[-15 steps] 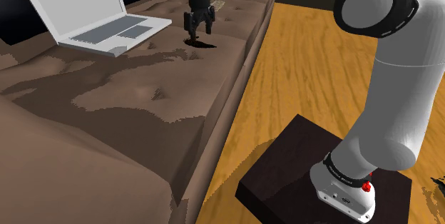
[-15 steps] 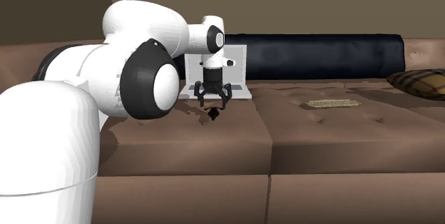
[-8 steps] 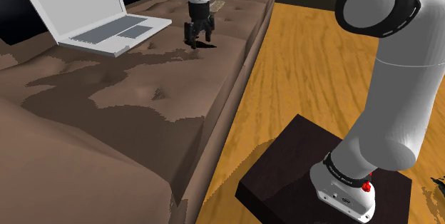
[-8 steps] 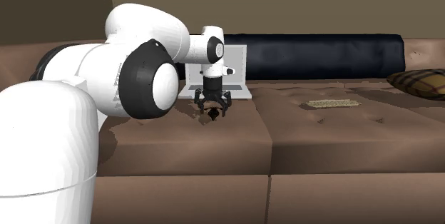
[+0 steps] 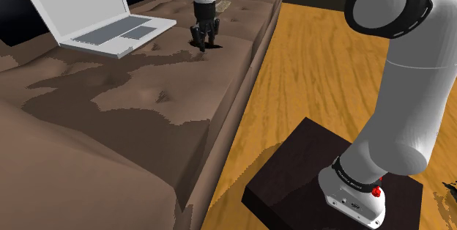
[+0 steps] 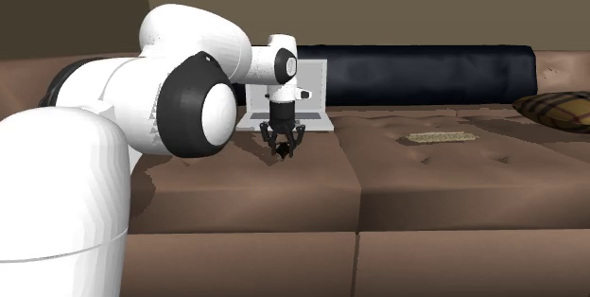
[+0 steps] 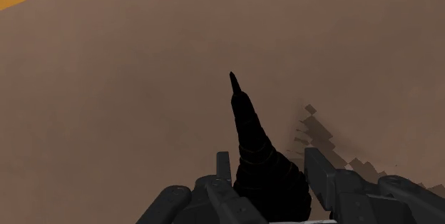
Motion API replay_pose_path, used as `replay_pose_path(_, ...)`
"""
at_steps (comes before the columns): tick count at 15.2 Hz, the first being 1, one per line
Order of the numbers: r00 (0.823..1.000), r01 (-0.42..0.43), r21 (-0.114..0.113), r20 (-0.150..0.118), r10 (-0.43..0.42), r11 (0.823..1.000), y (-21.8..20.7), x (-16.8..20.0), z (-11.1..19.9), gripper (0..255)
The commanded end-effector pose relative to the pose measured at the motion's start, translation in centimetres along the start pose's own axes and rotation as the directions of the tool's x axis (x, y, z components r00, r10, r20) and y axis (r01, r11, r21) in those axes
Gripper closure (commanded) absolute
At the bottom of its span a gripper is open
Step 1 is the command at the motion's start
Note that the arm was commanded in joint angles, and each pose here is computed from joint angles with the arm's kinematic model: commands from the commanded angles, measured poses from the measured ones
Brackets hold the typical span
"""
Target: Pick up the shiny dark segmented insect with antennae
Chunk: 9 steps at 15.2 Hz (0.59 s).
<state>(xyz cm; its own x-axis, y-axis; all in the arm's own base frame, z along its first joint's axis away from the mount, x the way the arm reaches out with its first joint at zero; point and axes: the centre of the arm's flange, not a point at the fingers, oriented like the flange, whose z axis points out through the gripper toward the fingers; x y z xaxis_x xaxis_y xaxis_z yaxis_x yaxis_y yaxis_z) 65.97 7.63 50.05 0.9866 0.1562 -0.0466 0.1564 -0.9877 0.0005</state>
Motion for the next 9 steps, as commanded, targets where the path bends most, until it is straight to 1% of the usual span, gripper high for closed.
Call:
replay_pose_path(1,1.0,0.001,0.001,0.002,-0.001,1.0,-0.1,0.0,0.1,255)
replay_pose_path(2,1.0,0.001,0.001,0.001,-0.001,1.0,-0.1,0.0,0.2,255)
replay_pose_path(9,1.0,0.001,0.001,0.001,-0.001,1.0,-0.1,-0.2,-3.5,255)
